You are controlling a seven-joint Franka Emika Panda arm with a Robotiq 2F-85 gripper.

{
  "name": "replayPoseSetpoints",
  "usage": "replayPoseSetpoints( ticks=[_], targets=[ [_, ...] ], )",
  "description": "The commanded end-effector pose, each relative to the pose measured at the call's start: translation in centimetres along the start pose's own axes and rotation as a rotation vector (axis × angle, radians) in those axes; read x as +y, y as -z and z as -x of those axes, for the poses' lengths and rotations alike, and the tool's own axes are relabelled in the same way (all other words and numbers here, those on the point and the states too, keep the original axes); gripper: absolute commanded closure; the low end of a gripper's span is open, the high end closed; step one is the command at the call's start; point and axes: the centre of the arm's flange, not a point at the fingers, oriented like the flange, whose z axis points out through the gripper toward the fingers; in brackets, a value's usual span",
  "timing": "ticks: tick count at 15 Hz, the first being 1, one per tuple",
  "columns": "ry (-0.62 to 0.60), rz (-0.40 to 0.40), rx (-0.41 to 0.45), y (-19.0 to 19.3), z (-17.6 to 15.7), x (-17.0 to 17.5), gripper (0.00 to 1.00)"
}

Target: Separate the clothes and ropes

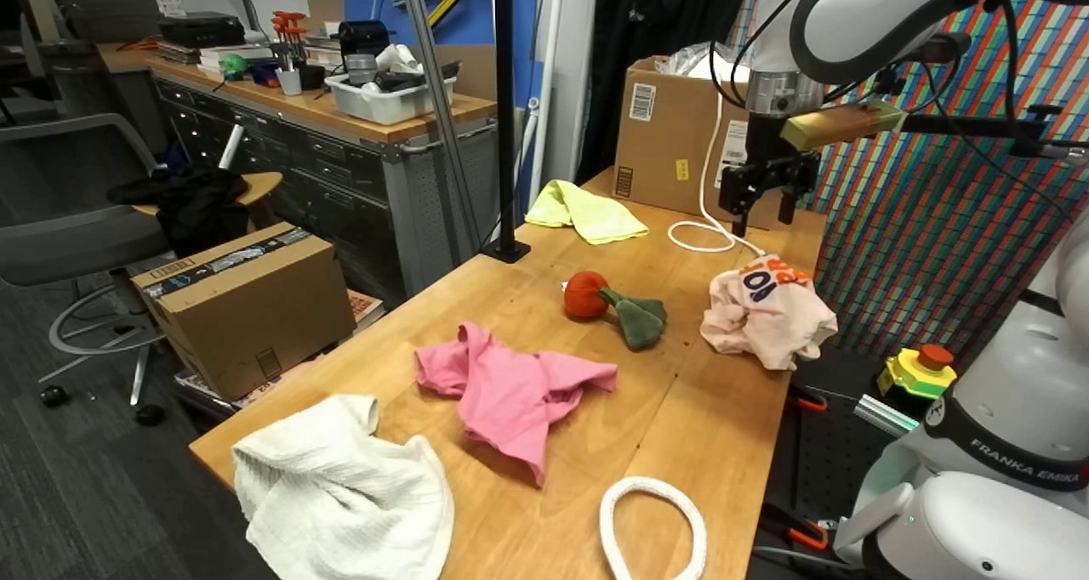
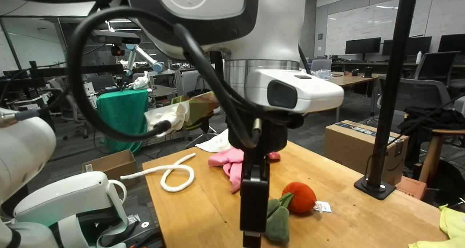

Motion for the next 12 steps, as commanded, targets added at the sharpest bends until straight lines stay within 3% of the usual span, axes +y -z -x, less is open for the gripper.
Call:
replayPoseSetpoints(
  ticks=[1, 8, 12],
  targets=[
    [0.086, -0.042, 0.032, 2.8, 0.3, -1.8, 0.00],
    [0.397, -0.180, 0.170, 9.4, 5.1, -8.1, 0.00],
    [0.451, -0.301, 0.309, 12.9, 7.7, -8.1, 0.00]
  ],
)
